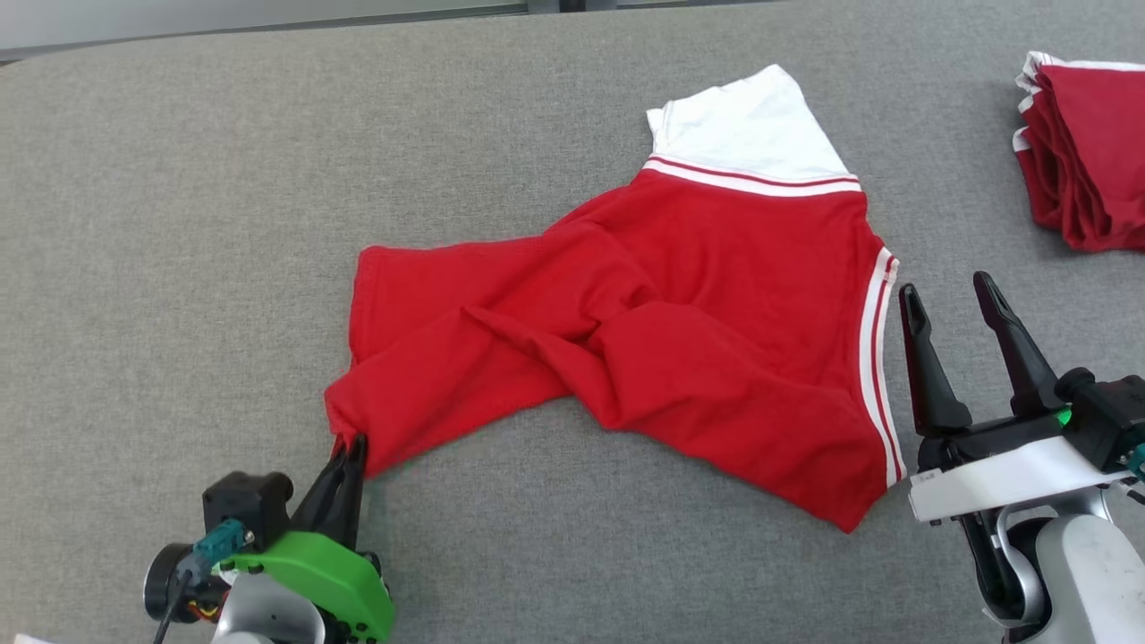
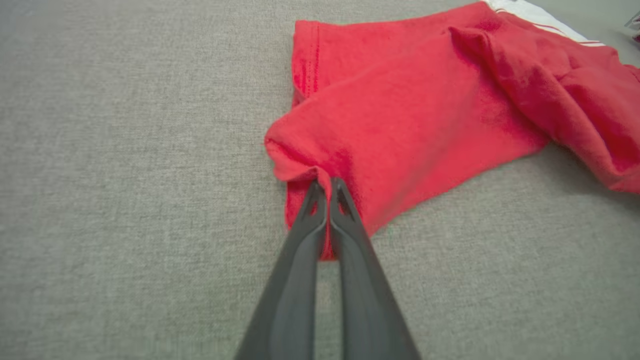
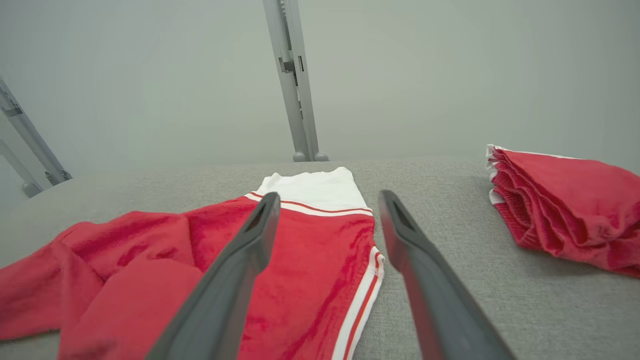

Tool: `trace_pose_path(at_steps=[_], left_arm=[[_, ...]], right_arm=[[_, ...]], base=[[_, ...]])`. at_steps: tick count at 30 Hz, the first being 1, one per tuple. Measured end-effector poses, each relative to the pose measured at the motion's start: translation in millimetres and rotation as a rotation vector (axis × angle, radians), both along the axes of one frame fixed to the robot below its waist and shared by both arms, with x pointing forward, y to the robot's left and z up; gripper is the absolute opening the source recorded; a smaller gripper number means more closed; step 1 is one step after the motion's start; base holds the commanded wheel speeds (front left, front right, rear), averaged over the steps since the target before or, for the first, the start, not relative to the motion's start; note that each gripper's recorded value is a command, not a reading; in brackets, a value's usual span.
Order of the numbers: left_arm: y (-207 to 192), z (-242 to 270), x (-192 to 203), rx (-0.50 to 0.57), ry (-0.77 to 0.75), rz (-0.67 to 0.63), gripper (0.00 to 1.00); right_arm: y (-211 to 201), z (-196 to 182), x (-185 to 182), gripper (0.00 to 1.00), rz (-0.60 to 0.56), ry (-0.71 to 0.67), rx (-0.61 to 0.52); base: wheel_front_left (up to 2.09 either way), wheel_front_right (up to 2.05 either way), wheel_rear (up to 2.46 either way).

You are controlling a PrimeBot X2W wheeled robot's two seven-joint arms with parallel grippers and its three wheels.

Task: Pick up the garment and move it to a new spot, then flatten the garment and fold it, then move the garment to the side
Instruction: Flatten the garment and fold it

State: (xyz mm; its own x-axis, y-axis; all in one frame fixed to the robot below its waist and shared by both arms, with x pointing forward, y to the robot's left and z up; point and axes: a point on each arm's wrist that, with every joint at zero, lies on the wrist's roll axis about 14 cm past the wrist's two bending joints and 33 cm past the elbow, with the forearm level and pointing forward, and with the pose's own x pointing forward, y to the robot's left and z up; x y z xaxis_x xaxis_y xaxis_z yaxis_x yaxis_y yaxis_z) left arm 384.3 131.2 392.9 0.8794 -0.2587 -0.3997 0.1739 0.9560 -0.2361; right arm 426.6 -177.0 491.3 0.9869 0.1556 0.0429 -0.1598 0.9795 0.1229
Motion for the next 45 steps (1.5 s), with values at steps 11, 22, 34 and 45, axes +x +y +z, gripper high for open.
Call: trace_pose_path(at_steps=[11, 22, 34, 45], left_arm=[[11.3, 1.5, -25.1, -0.027, -0.083, 0.083, 1.00], [33.4, 78.5, 14.6, 0.007, -0.396, 0.222, 1.00], [33.9, 101.3, 23.2, 0.063, -0.458, 0.189, 1.00], [32.3, 97.3, 28.0, 0.074, -0.436, 0.173, 1.00]], right_arm=[[-0.4, 12.1, -11.3, 1.00, 0.000, -0.016, -0.009], [-0.4, 35.8, -21.2, 1.00, -0.002, -0.057, -0.052], [-3.4, 39.7, -34.8, 1.00, -0.017, -0.047, -0.055], [-1.9, 35.2, -32.3, 1.00, -0.015, -0.033, -0.051]], base=[[0.00, 0.00, 0.00], [0.00, 0.00, 0.00], [0.00, 0.00, 0.00], [0.00, 0.00, 0.00]])
